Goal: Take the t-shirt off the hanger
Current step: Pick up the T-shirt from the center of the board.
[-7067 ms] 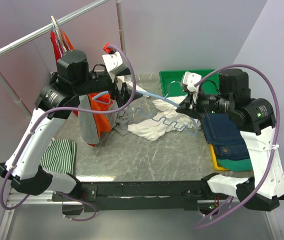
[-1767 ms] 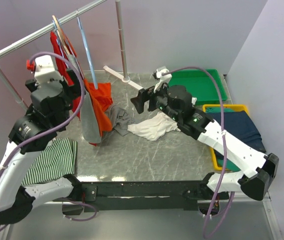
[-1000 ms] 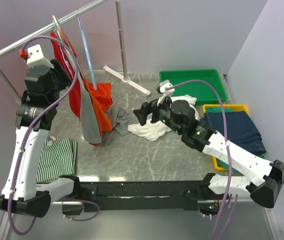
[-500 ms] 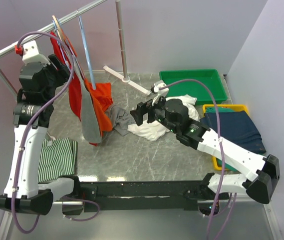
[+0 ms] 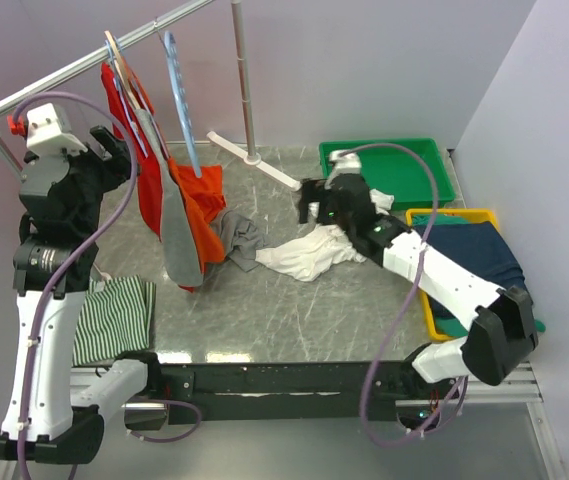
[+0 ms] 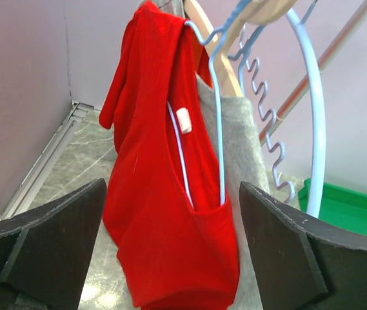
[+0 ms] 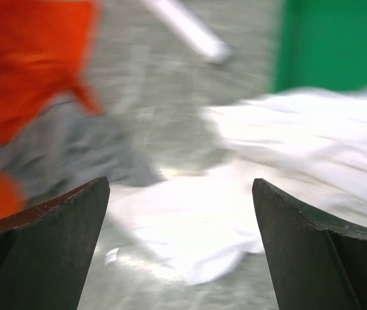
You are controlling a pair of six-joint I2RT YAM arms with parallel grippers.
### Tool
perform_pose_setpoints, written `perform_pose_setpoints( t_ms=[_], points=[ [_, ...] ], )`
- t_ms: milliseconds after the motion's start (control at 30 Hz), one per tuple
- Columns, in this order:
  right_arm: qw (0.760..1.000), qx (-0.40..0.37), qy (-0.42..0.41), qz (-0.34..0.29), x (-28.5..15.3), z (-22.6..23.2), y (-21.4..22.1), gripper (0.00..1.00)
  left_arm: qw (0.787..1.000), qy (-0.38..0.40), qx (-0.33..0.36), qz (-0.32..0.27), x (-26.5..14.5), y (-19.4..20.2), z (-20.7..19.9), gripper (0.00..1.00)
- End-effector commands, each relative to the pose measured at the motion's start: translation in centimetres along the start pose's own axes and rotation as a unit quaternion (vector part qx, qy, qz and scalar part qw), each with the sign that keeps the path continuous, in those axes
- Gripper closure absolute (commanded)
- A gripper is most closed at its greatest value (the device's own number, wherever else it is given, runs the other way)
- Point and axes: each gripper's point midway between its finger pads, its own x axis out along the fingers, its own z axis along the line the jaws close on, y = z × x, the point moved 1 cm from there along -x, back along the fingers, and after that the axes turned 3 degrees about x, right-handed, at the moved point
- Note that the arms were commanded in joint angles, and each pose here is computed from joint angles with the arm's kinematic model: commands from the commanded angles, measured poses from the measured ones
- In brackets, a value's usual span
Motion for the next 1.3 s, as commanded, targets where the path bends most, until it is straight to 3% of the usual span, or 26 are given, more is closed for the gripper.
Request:
perform_pose_setpoints(
  t_ms=[0,167,367,767,867,900,967,1000,1033,1067,1200,1267],
  points=[
    [0.995,0.049,0.082,0.036,1.9,-6.6,2.1,0.0,1.0,0.018,-0.01,-0.02,-0.7,-0.7,-0.4,0.09],
    [0.986,-0.014,0.114,0.12,4.4,-8.8,4.9,0.0,0.999,0.034,-0.016,-0.016,-0.8,-0.4,-1.0,0.08],
    [0.962,-0.035,0.131,0.237,7.8,-10.4,10.9,0.0,0.999,0.032,-0.015,-0.009,-0.4,0.3,-1.0,0.06],
    [0.913,-0.037,0.182,0.364,6.2,-13.1,18.2,0.03,0.999,0.029,-0.007,-0.011,-0.6,0.5,-1.0,0.04],
    [0.91,-0.023,0.16,0.382,6.0,-12.5,19.9,0.23,0.999,0.029,-0.008,-0.011,-0.6,0.6,-1.1,0.04],
    [0.911,-0.013,0.143,0.385,6.1,-11.9,20.3,0.42,0.999,0.03,-0.008,-0.012,-0.7,0.5,-1.1,0.04],
    [0.91,-0.01,0.142,0.389,6.0,-11.8,20.6,0.67,0.999,0.031,-0.009,-0.013,-0.8,0.5,-1.1,0.04],
    [0.912,-0.009,0.142,0.386,6.0,-11.7,20.5,0.87,0.999,0.032,-0.009,-0.012,-0.8,0.5,-1.1,0.04],
    [0.915,-0.008,0.145,0.376,6.0,-11.6,19.9,0.96,0.999,0.032,-0.009,-0.012,-0.8,0.5,-1.1,0.04],
    [0.919,-0.009,0.146,0.367,5.9,-11.5,19.3,1.0,0.999,0.032,-0.008,-0.012,-0.8,0.5,-1.1,0.04],
    [0.939,-0.013,0.142,0.314,5.1,-10.4,15.0,1.0,0.999,0.038,-0.01,-0.012,-0.9,0.4,-1.4,0.03],
    [0.955,-0.015,0.145,0.26,4.5,-9.9,10.5,1.0,0.999,0.039,-0.009,-0.011,-0.9,0.6,-1.4,0.03]
  ],
)
